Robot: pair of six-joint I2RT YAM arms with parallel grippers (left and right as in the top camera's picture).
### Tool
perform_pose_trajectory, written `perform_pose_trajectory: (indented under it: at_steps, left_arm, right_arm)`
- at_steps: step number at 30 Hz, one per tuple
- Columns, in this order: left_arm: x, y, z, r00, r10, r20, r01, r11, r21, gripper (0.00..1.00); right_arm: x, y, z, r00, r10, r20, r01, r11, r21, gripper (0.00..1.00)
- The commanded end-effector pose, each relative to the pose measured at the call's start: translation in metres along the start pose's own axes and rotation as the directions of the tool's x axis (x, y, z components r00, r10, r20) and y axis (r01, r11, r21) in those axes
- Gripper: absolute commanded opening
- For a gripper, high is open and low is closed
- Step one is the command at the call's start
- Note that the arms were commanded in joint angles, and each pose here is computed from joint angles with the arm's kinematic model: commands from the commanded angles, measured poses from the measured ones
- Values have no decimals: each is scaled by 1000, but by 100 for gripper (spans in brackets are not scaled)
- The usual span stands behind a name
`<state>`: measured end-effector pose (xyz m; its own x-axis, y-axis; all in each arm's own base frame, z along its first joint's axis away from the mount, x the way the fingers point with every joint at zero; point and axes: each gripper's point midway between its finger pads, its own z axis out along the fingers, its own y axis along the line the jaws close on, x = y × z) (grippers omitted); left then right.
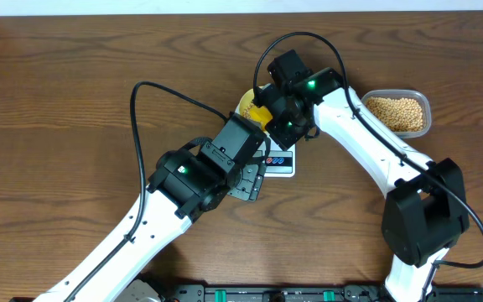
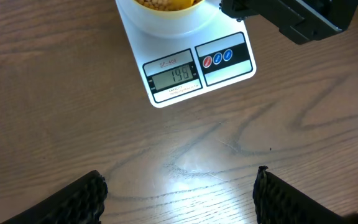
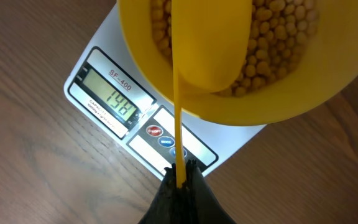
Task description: Scoop item into bowl and weigh 50g on scale
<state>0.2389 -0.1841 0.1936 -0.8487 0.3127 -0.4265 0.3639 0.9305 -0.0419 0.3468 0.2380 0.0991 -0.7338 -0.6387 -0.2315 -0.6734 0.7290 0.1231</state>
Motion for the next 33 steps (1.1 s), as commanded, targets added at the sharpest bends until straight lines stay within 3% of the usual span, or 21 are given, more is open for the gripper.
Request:
perform_pose_trajectory:
  at_steps: [1,33]
  left_arm:
    - [-5,-1,-4,1000,4,12,-5,1000,4,78]
    - [-5,-1,-4,1000,4,12,-5,1000,4,78]
  right_arm:
    - [2,5,6,999,35,-13,-35,999,-31,1]
    - [-9,-18,-9,968,246,48,-235,958,-167,1]
